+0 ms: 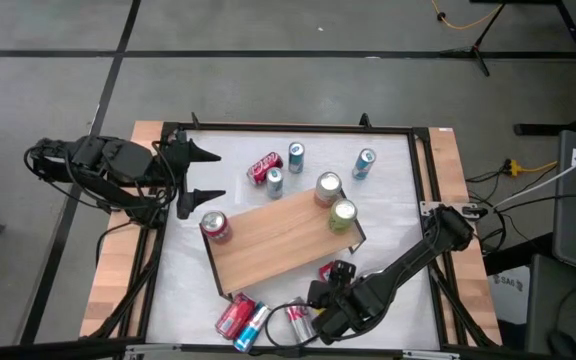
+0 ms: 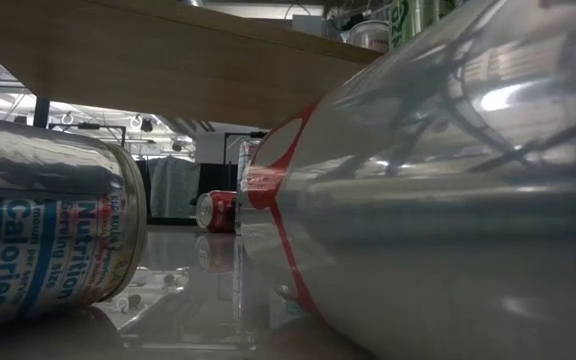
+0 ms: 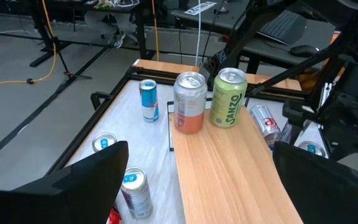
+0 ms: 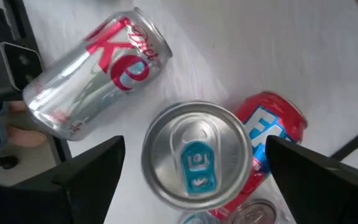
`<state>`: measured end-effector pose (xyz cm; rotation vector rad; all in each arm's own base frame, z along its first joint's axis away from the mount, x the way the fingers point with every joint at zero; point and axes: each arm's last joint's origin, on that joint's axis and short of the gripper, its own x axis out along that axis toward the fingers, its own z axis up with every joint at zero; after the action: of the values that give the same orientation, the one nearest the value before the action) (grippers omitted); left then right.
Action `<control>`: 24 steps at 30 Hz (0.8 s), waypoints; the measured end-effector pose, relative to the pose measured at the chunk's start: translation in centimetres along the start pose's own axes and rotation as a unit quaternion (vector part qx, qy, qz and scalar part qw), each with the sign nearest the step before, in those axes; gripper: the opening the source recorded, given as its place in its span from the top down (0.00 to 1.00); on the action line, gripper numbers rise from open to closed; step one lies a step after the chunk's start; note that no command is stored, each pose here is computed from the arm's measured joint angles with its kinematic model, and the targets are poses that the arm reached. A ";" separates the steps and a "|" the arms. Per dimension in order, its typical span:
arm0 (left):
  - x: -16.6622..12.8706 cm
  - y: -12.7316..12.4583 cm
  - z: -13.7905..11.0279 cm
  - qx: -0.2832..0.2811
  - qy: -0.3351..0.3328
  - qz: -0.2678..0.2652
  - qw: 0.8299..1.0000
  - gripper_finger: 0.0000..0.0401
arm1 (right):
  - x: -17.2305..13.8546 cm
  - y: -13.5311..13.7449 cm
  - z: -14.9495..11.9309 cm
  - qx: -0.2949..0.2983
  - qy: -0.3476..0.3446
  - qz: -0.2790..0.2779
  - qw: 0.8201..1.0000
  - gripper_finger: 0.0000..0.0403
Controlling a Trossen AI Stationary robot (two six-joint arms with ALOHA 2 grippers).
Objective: Place canned beverage on shelf
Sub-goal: Put the blue soda can on the shelf
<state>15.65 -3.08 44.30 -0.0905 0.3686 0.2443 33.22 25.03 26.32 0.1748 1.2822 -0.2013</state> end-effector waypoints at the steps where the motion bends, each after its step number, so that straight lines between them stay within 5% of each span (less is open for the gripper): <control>1: 0.0 0.0 0.0 0.000 0.000 0.000 1.000 0.02 | 0.1 0.0 0.0 0.000 -0.001 0.001 1.000 0.07; 7: 0.0 0.0 0.0 0.000 0.000 0.000 1.000 0.02 | 0.9 0.1 -0.2 0.001 -0.003 0.004 1.000 0.12; 18: 0.0 0.0 0.0 0.000 0.000 0.000 1.000 0.02 | 1.1 0.2 -0.1 0.004 -0.012 0.007 1.000 0.46; 24: 0.0 0.0 0.0 0.000 0.000 0.000 1.000 0.02 | 1.0 0.0 0.1 0.003 -0.008 0.009 1.000 0.48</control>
<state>15.65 -3.08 44.30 -0.0905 0.3689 0.2442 33.63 24.97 25.35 0.1900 1.2638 -0.1908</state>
